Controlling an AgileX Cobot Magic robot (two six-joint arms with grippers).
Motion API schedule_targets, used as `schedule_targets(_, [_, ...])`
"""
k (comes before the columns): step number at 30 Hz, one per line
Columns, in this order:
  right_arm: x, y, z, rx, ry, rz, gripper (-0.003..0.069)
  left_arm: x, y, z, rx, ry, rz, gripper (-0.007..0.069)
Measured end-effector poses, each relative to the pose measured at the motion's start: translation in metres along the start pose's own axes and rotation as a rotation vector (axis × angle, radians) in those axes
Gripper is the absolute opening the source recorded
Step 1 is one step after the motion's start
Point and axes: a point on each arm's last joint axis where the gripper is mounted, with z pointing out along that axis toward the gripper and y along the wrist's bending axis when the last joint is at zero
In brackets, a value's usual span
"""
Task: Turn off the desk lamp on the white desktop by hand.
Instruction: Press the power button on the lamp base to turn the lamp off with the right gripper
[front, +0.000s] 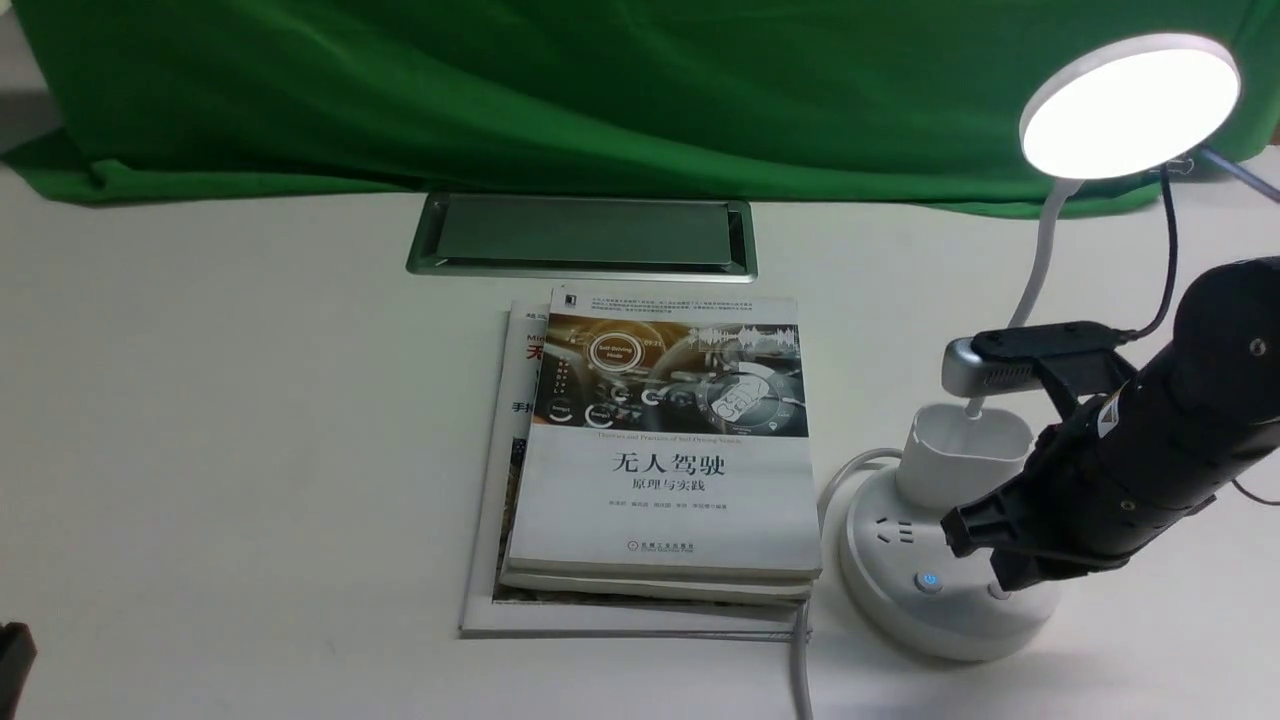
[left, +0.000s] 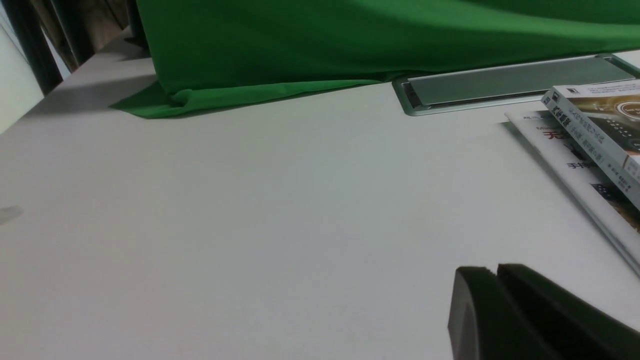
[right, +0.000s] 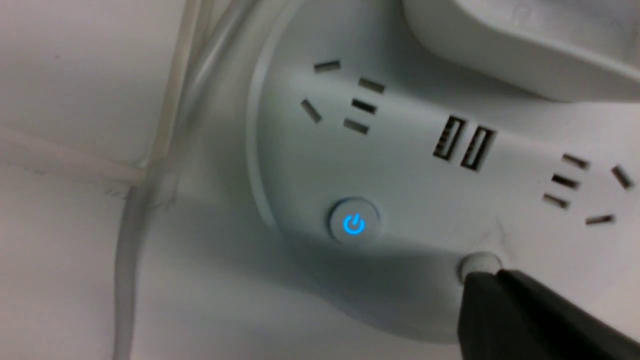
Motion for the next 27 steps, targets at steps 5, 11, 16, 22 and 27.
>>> schedule_targets(5, [-0.001, -0.001, 0.013, 0.003, 0.029, 0.003, 0.0036, 0.000, 0.000, 0.000, 0.000, 0.000, 0.000, 0.0020])
schedule_targets(11, [-0.004, -0.001, 0.019, 0.004, 0.051, 0.005, 0.0036, 0.000, 0.000, 0.000, 0.000, 0.000, 0.000, 0.0020])
schedule_targets(16, [-0.004, -0.001, 0.017, 0.003, 0.044, -0.012, 0.0039, 0.000, 0.000, 0.000, 0.000, 0.000, 0.000, 0.0020])
schedule_targets(22, [-0.004, 0.001, -0.004, -0.002, -0.032, -0.017, 0.0038, 0.000, 0.000, 0.000, 0.000, 0.000, 0.000, 0.0020])
schedule_targets(27, [-0.004, 0.001, -0.014, -0.004, -0.064, -0.019, 0.0037, 0.000, 0.000, 0.000, 0.000, 0.000, 0.000, 0.0020])
